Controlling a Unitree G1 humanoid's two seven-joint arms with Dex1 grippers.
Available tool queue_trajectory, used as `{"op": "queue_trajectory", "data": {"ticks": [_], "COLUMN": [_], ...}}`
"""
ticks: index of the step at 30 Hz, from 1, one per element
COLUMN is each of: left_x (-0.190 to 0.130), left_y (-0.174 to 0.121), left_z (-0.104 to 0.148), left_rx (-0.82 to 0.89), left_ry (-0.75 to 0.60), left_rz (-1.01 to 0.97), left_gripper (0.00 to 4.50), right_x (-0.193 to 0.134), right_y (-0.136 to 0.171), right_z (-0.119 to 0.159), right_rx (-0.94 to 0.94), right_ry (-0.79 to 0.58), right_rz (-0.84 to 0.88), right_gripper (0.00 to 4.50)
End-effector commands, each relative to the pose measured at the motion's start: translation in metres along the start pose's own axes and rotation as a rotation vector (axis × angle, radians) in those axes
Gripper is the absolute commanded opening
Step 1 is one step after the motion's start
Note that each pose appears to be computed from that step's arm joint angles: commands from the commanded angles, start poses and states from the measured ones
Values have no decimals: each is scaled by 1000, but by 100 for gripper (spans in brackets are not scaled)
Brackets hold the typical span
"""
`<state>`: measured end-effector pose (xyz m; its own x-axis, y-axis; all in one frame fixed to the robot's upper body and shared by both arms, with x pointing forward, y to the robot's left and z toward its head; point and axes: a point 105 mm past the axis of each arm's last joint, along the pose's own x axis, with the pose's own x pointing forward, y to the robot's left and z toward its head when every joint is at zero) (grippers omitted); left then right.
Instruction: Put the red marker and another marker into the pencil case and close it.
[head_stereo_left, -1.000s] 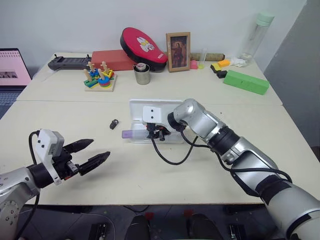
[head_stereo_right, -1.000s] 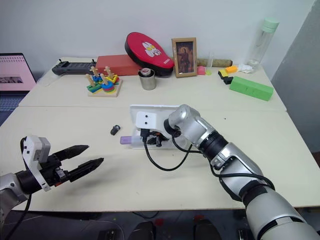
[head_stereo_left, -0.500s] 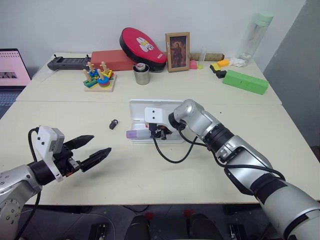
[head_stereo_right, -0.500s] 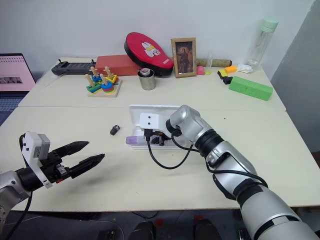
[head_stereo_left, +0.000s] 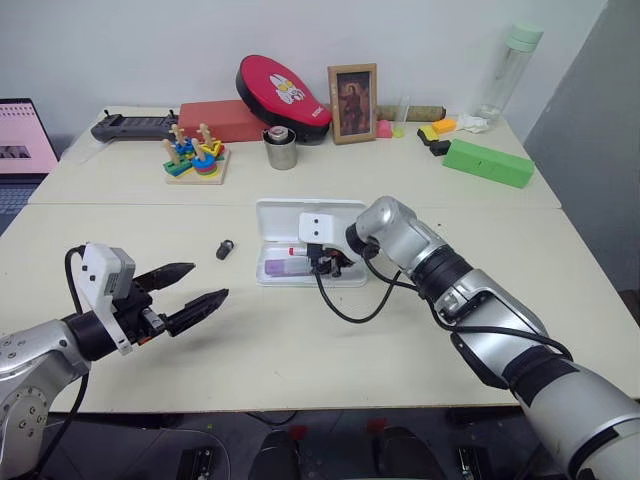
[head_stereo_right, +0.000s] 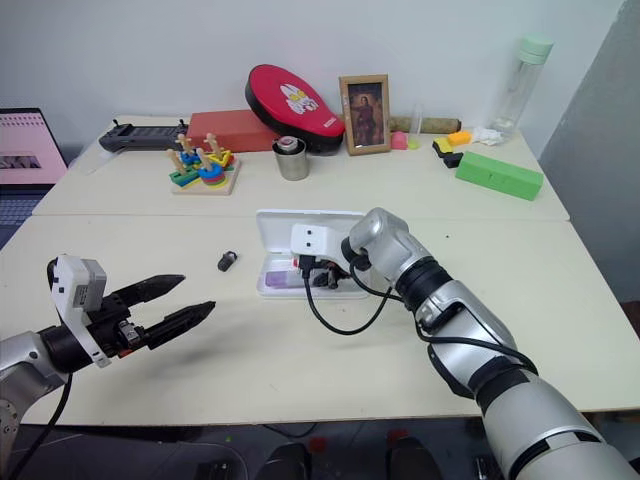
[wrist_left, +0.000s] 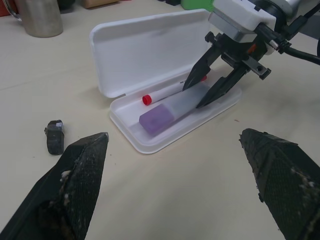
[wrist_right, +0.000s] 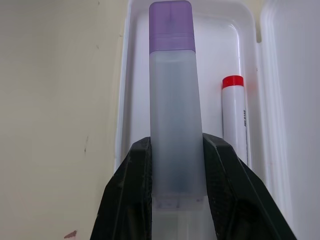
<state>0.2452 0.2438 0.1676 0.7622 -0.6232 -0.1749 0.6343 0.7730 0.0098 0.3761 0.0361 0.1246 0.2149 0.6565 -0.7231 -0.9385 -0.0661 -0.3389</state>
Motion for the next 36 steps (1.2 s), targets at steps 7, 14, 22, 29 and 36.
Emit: {"op": "queue_trajectory", "data": {"ticks": [7,14,22,29,36], "left_x": [2,3,7,13,12], "left_y": [-3,-2,0,3,25], "left_z": [6,5,6,9,7], "left_rx": [19,17,22,27,23], "left_ry": [-13,-12,-11,-25,-33], "left_rz": [-13,-16,-28,-29,100], "left_gripper": [450,450,450,450,450], "right_x": [0,0,-20,-39,-60], "right_y": [-1,-1,-13,-22,-7], "right_z": [13,14,44,67,84], "right_rx": [-30,-36,-64,-98,-111], "right_ry": [-17,-23,-112,-229,-344], "right_rz": [-4,-6,-45,-107,-61], "right_gripper": [105,234,411,442,442]}}
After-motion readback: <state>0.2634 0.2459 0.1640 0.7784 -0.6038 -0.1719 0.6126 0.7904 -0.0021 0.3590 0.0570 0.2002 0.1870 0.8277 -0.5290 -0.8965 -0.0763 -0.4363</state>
